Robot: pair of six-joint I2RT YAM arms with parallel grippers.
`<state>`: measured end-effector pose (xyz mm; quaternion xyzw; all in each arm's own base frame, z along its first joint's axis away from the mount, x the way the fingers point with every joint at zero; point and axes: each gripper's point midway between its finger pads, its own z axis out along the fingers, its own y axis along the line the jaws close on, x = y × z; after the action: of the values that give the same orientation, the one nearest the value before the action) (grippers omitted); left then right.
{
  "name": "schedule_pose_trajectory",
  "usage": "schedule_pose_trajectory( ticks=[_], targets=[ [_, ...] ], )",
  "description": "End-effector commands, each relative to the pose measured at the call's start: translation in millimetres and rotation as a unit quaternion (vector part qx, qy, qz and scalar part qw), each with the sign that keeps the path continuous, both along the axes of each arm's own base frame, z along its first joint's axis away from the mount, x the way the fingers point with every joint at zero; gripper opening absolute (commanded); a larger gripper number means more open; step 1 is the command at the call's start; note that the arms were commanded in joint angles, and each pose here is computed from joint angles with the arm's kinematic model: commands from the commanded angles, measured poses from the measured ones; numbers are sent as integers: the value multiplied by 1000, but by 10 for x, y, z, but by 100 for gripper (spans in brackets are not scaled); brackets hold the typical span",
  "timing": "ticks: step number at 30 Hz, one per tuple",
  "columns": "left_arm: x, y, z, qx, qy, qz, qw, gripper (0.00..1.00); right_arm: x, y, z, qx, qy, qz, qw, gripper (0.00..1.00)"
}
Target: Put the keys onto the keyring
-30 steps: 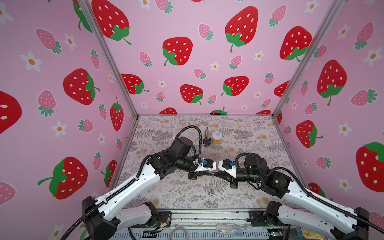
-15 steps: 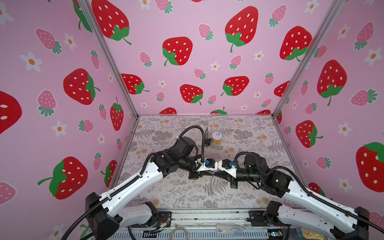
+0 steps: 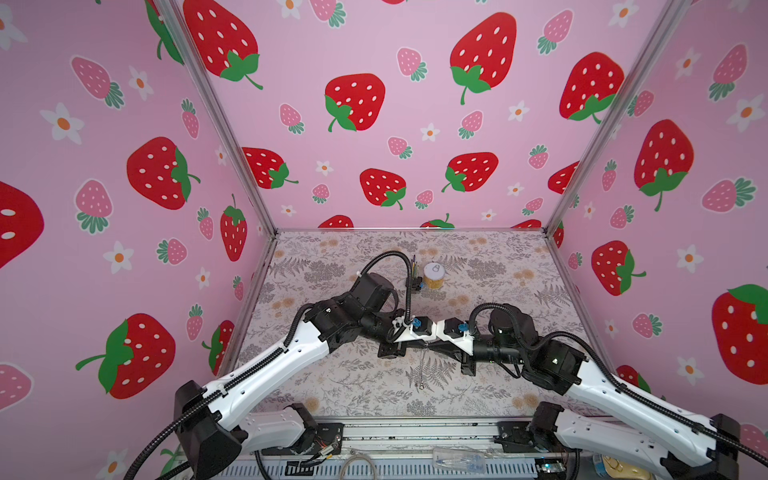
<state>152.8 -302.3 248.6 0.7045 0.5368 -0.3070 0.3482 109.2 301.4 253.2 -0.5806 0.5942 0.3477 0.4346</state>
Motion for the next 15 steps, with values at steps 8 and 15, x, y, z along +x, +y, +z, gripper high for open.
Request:
schedule_pose_trajectory(
  ticks=[8,15],
  targets=[
    [-39,-79,470,-142,9,-19,990,0,183,-356,374,75,-87,-98,989,41],
    [-21,-73,805,-243,13,-6,970,0,162,-355,316,94,-73,-99,988,47]
  ],
)
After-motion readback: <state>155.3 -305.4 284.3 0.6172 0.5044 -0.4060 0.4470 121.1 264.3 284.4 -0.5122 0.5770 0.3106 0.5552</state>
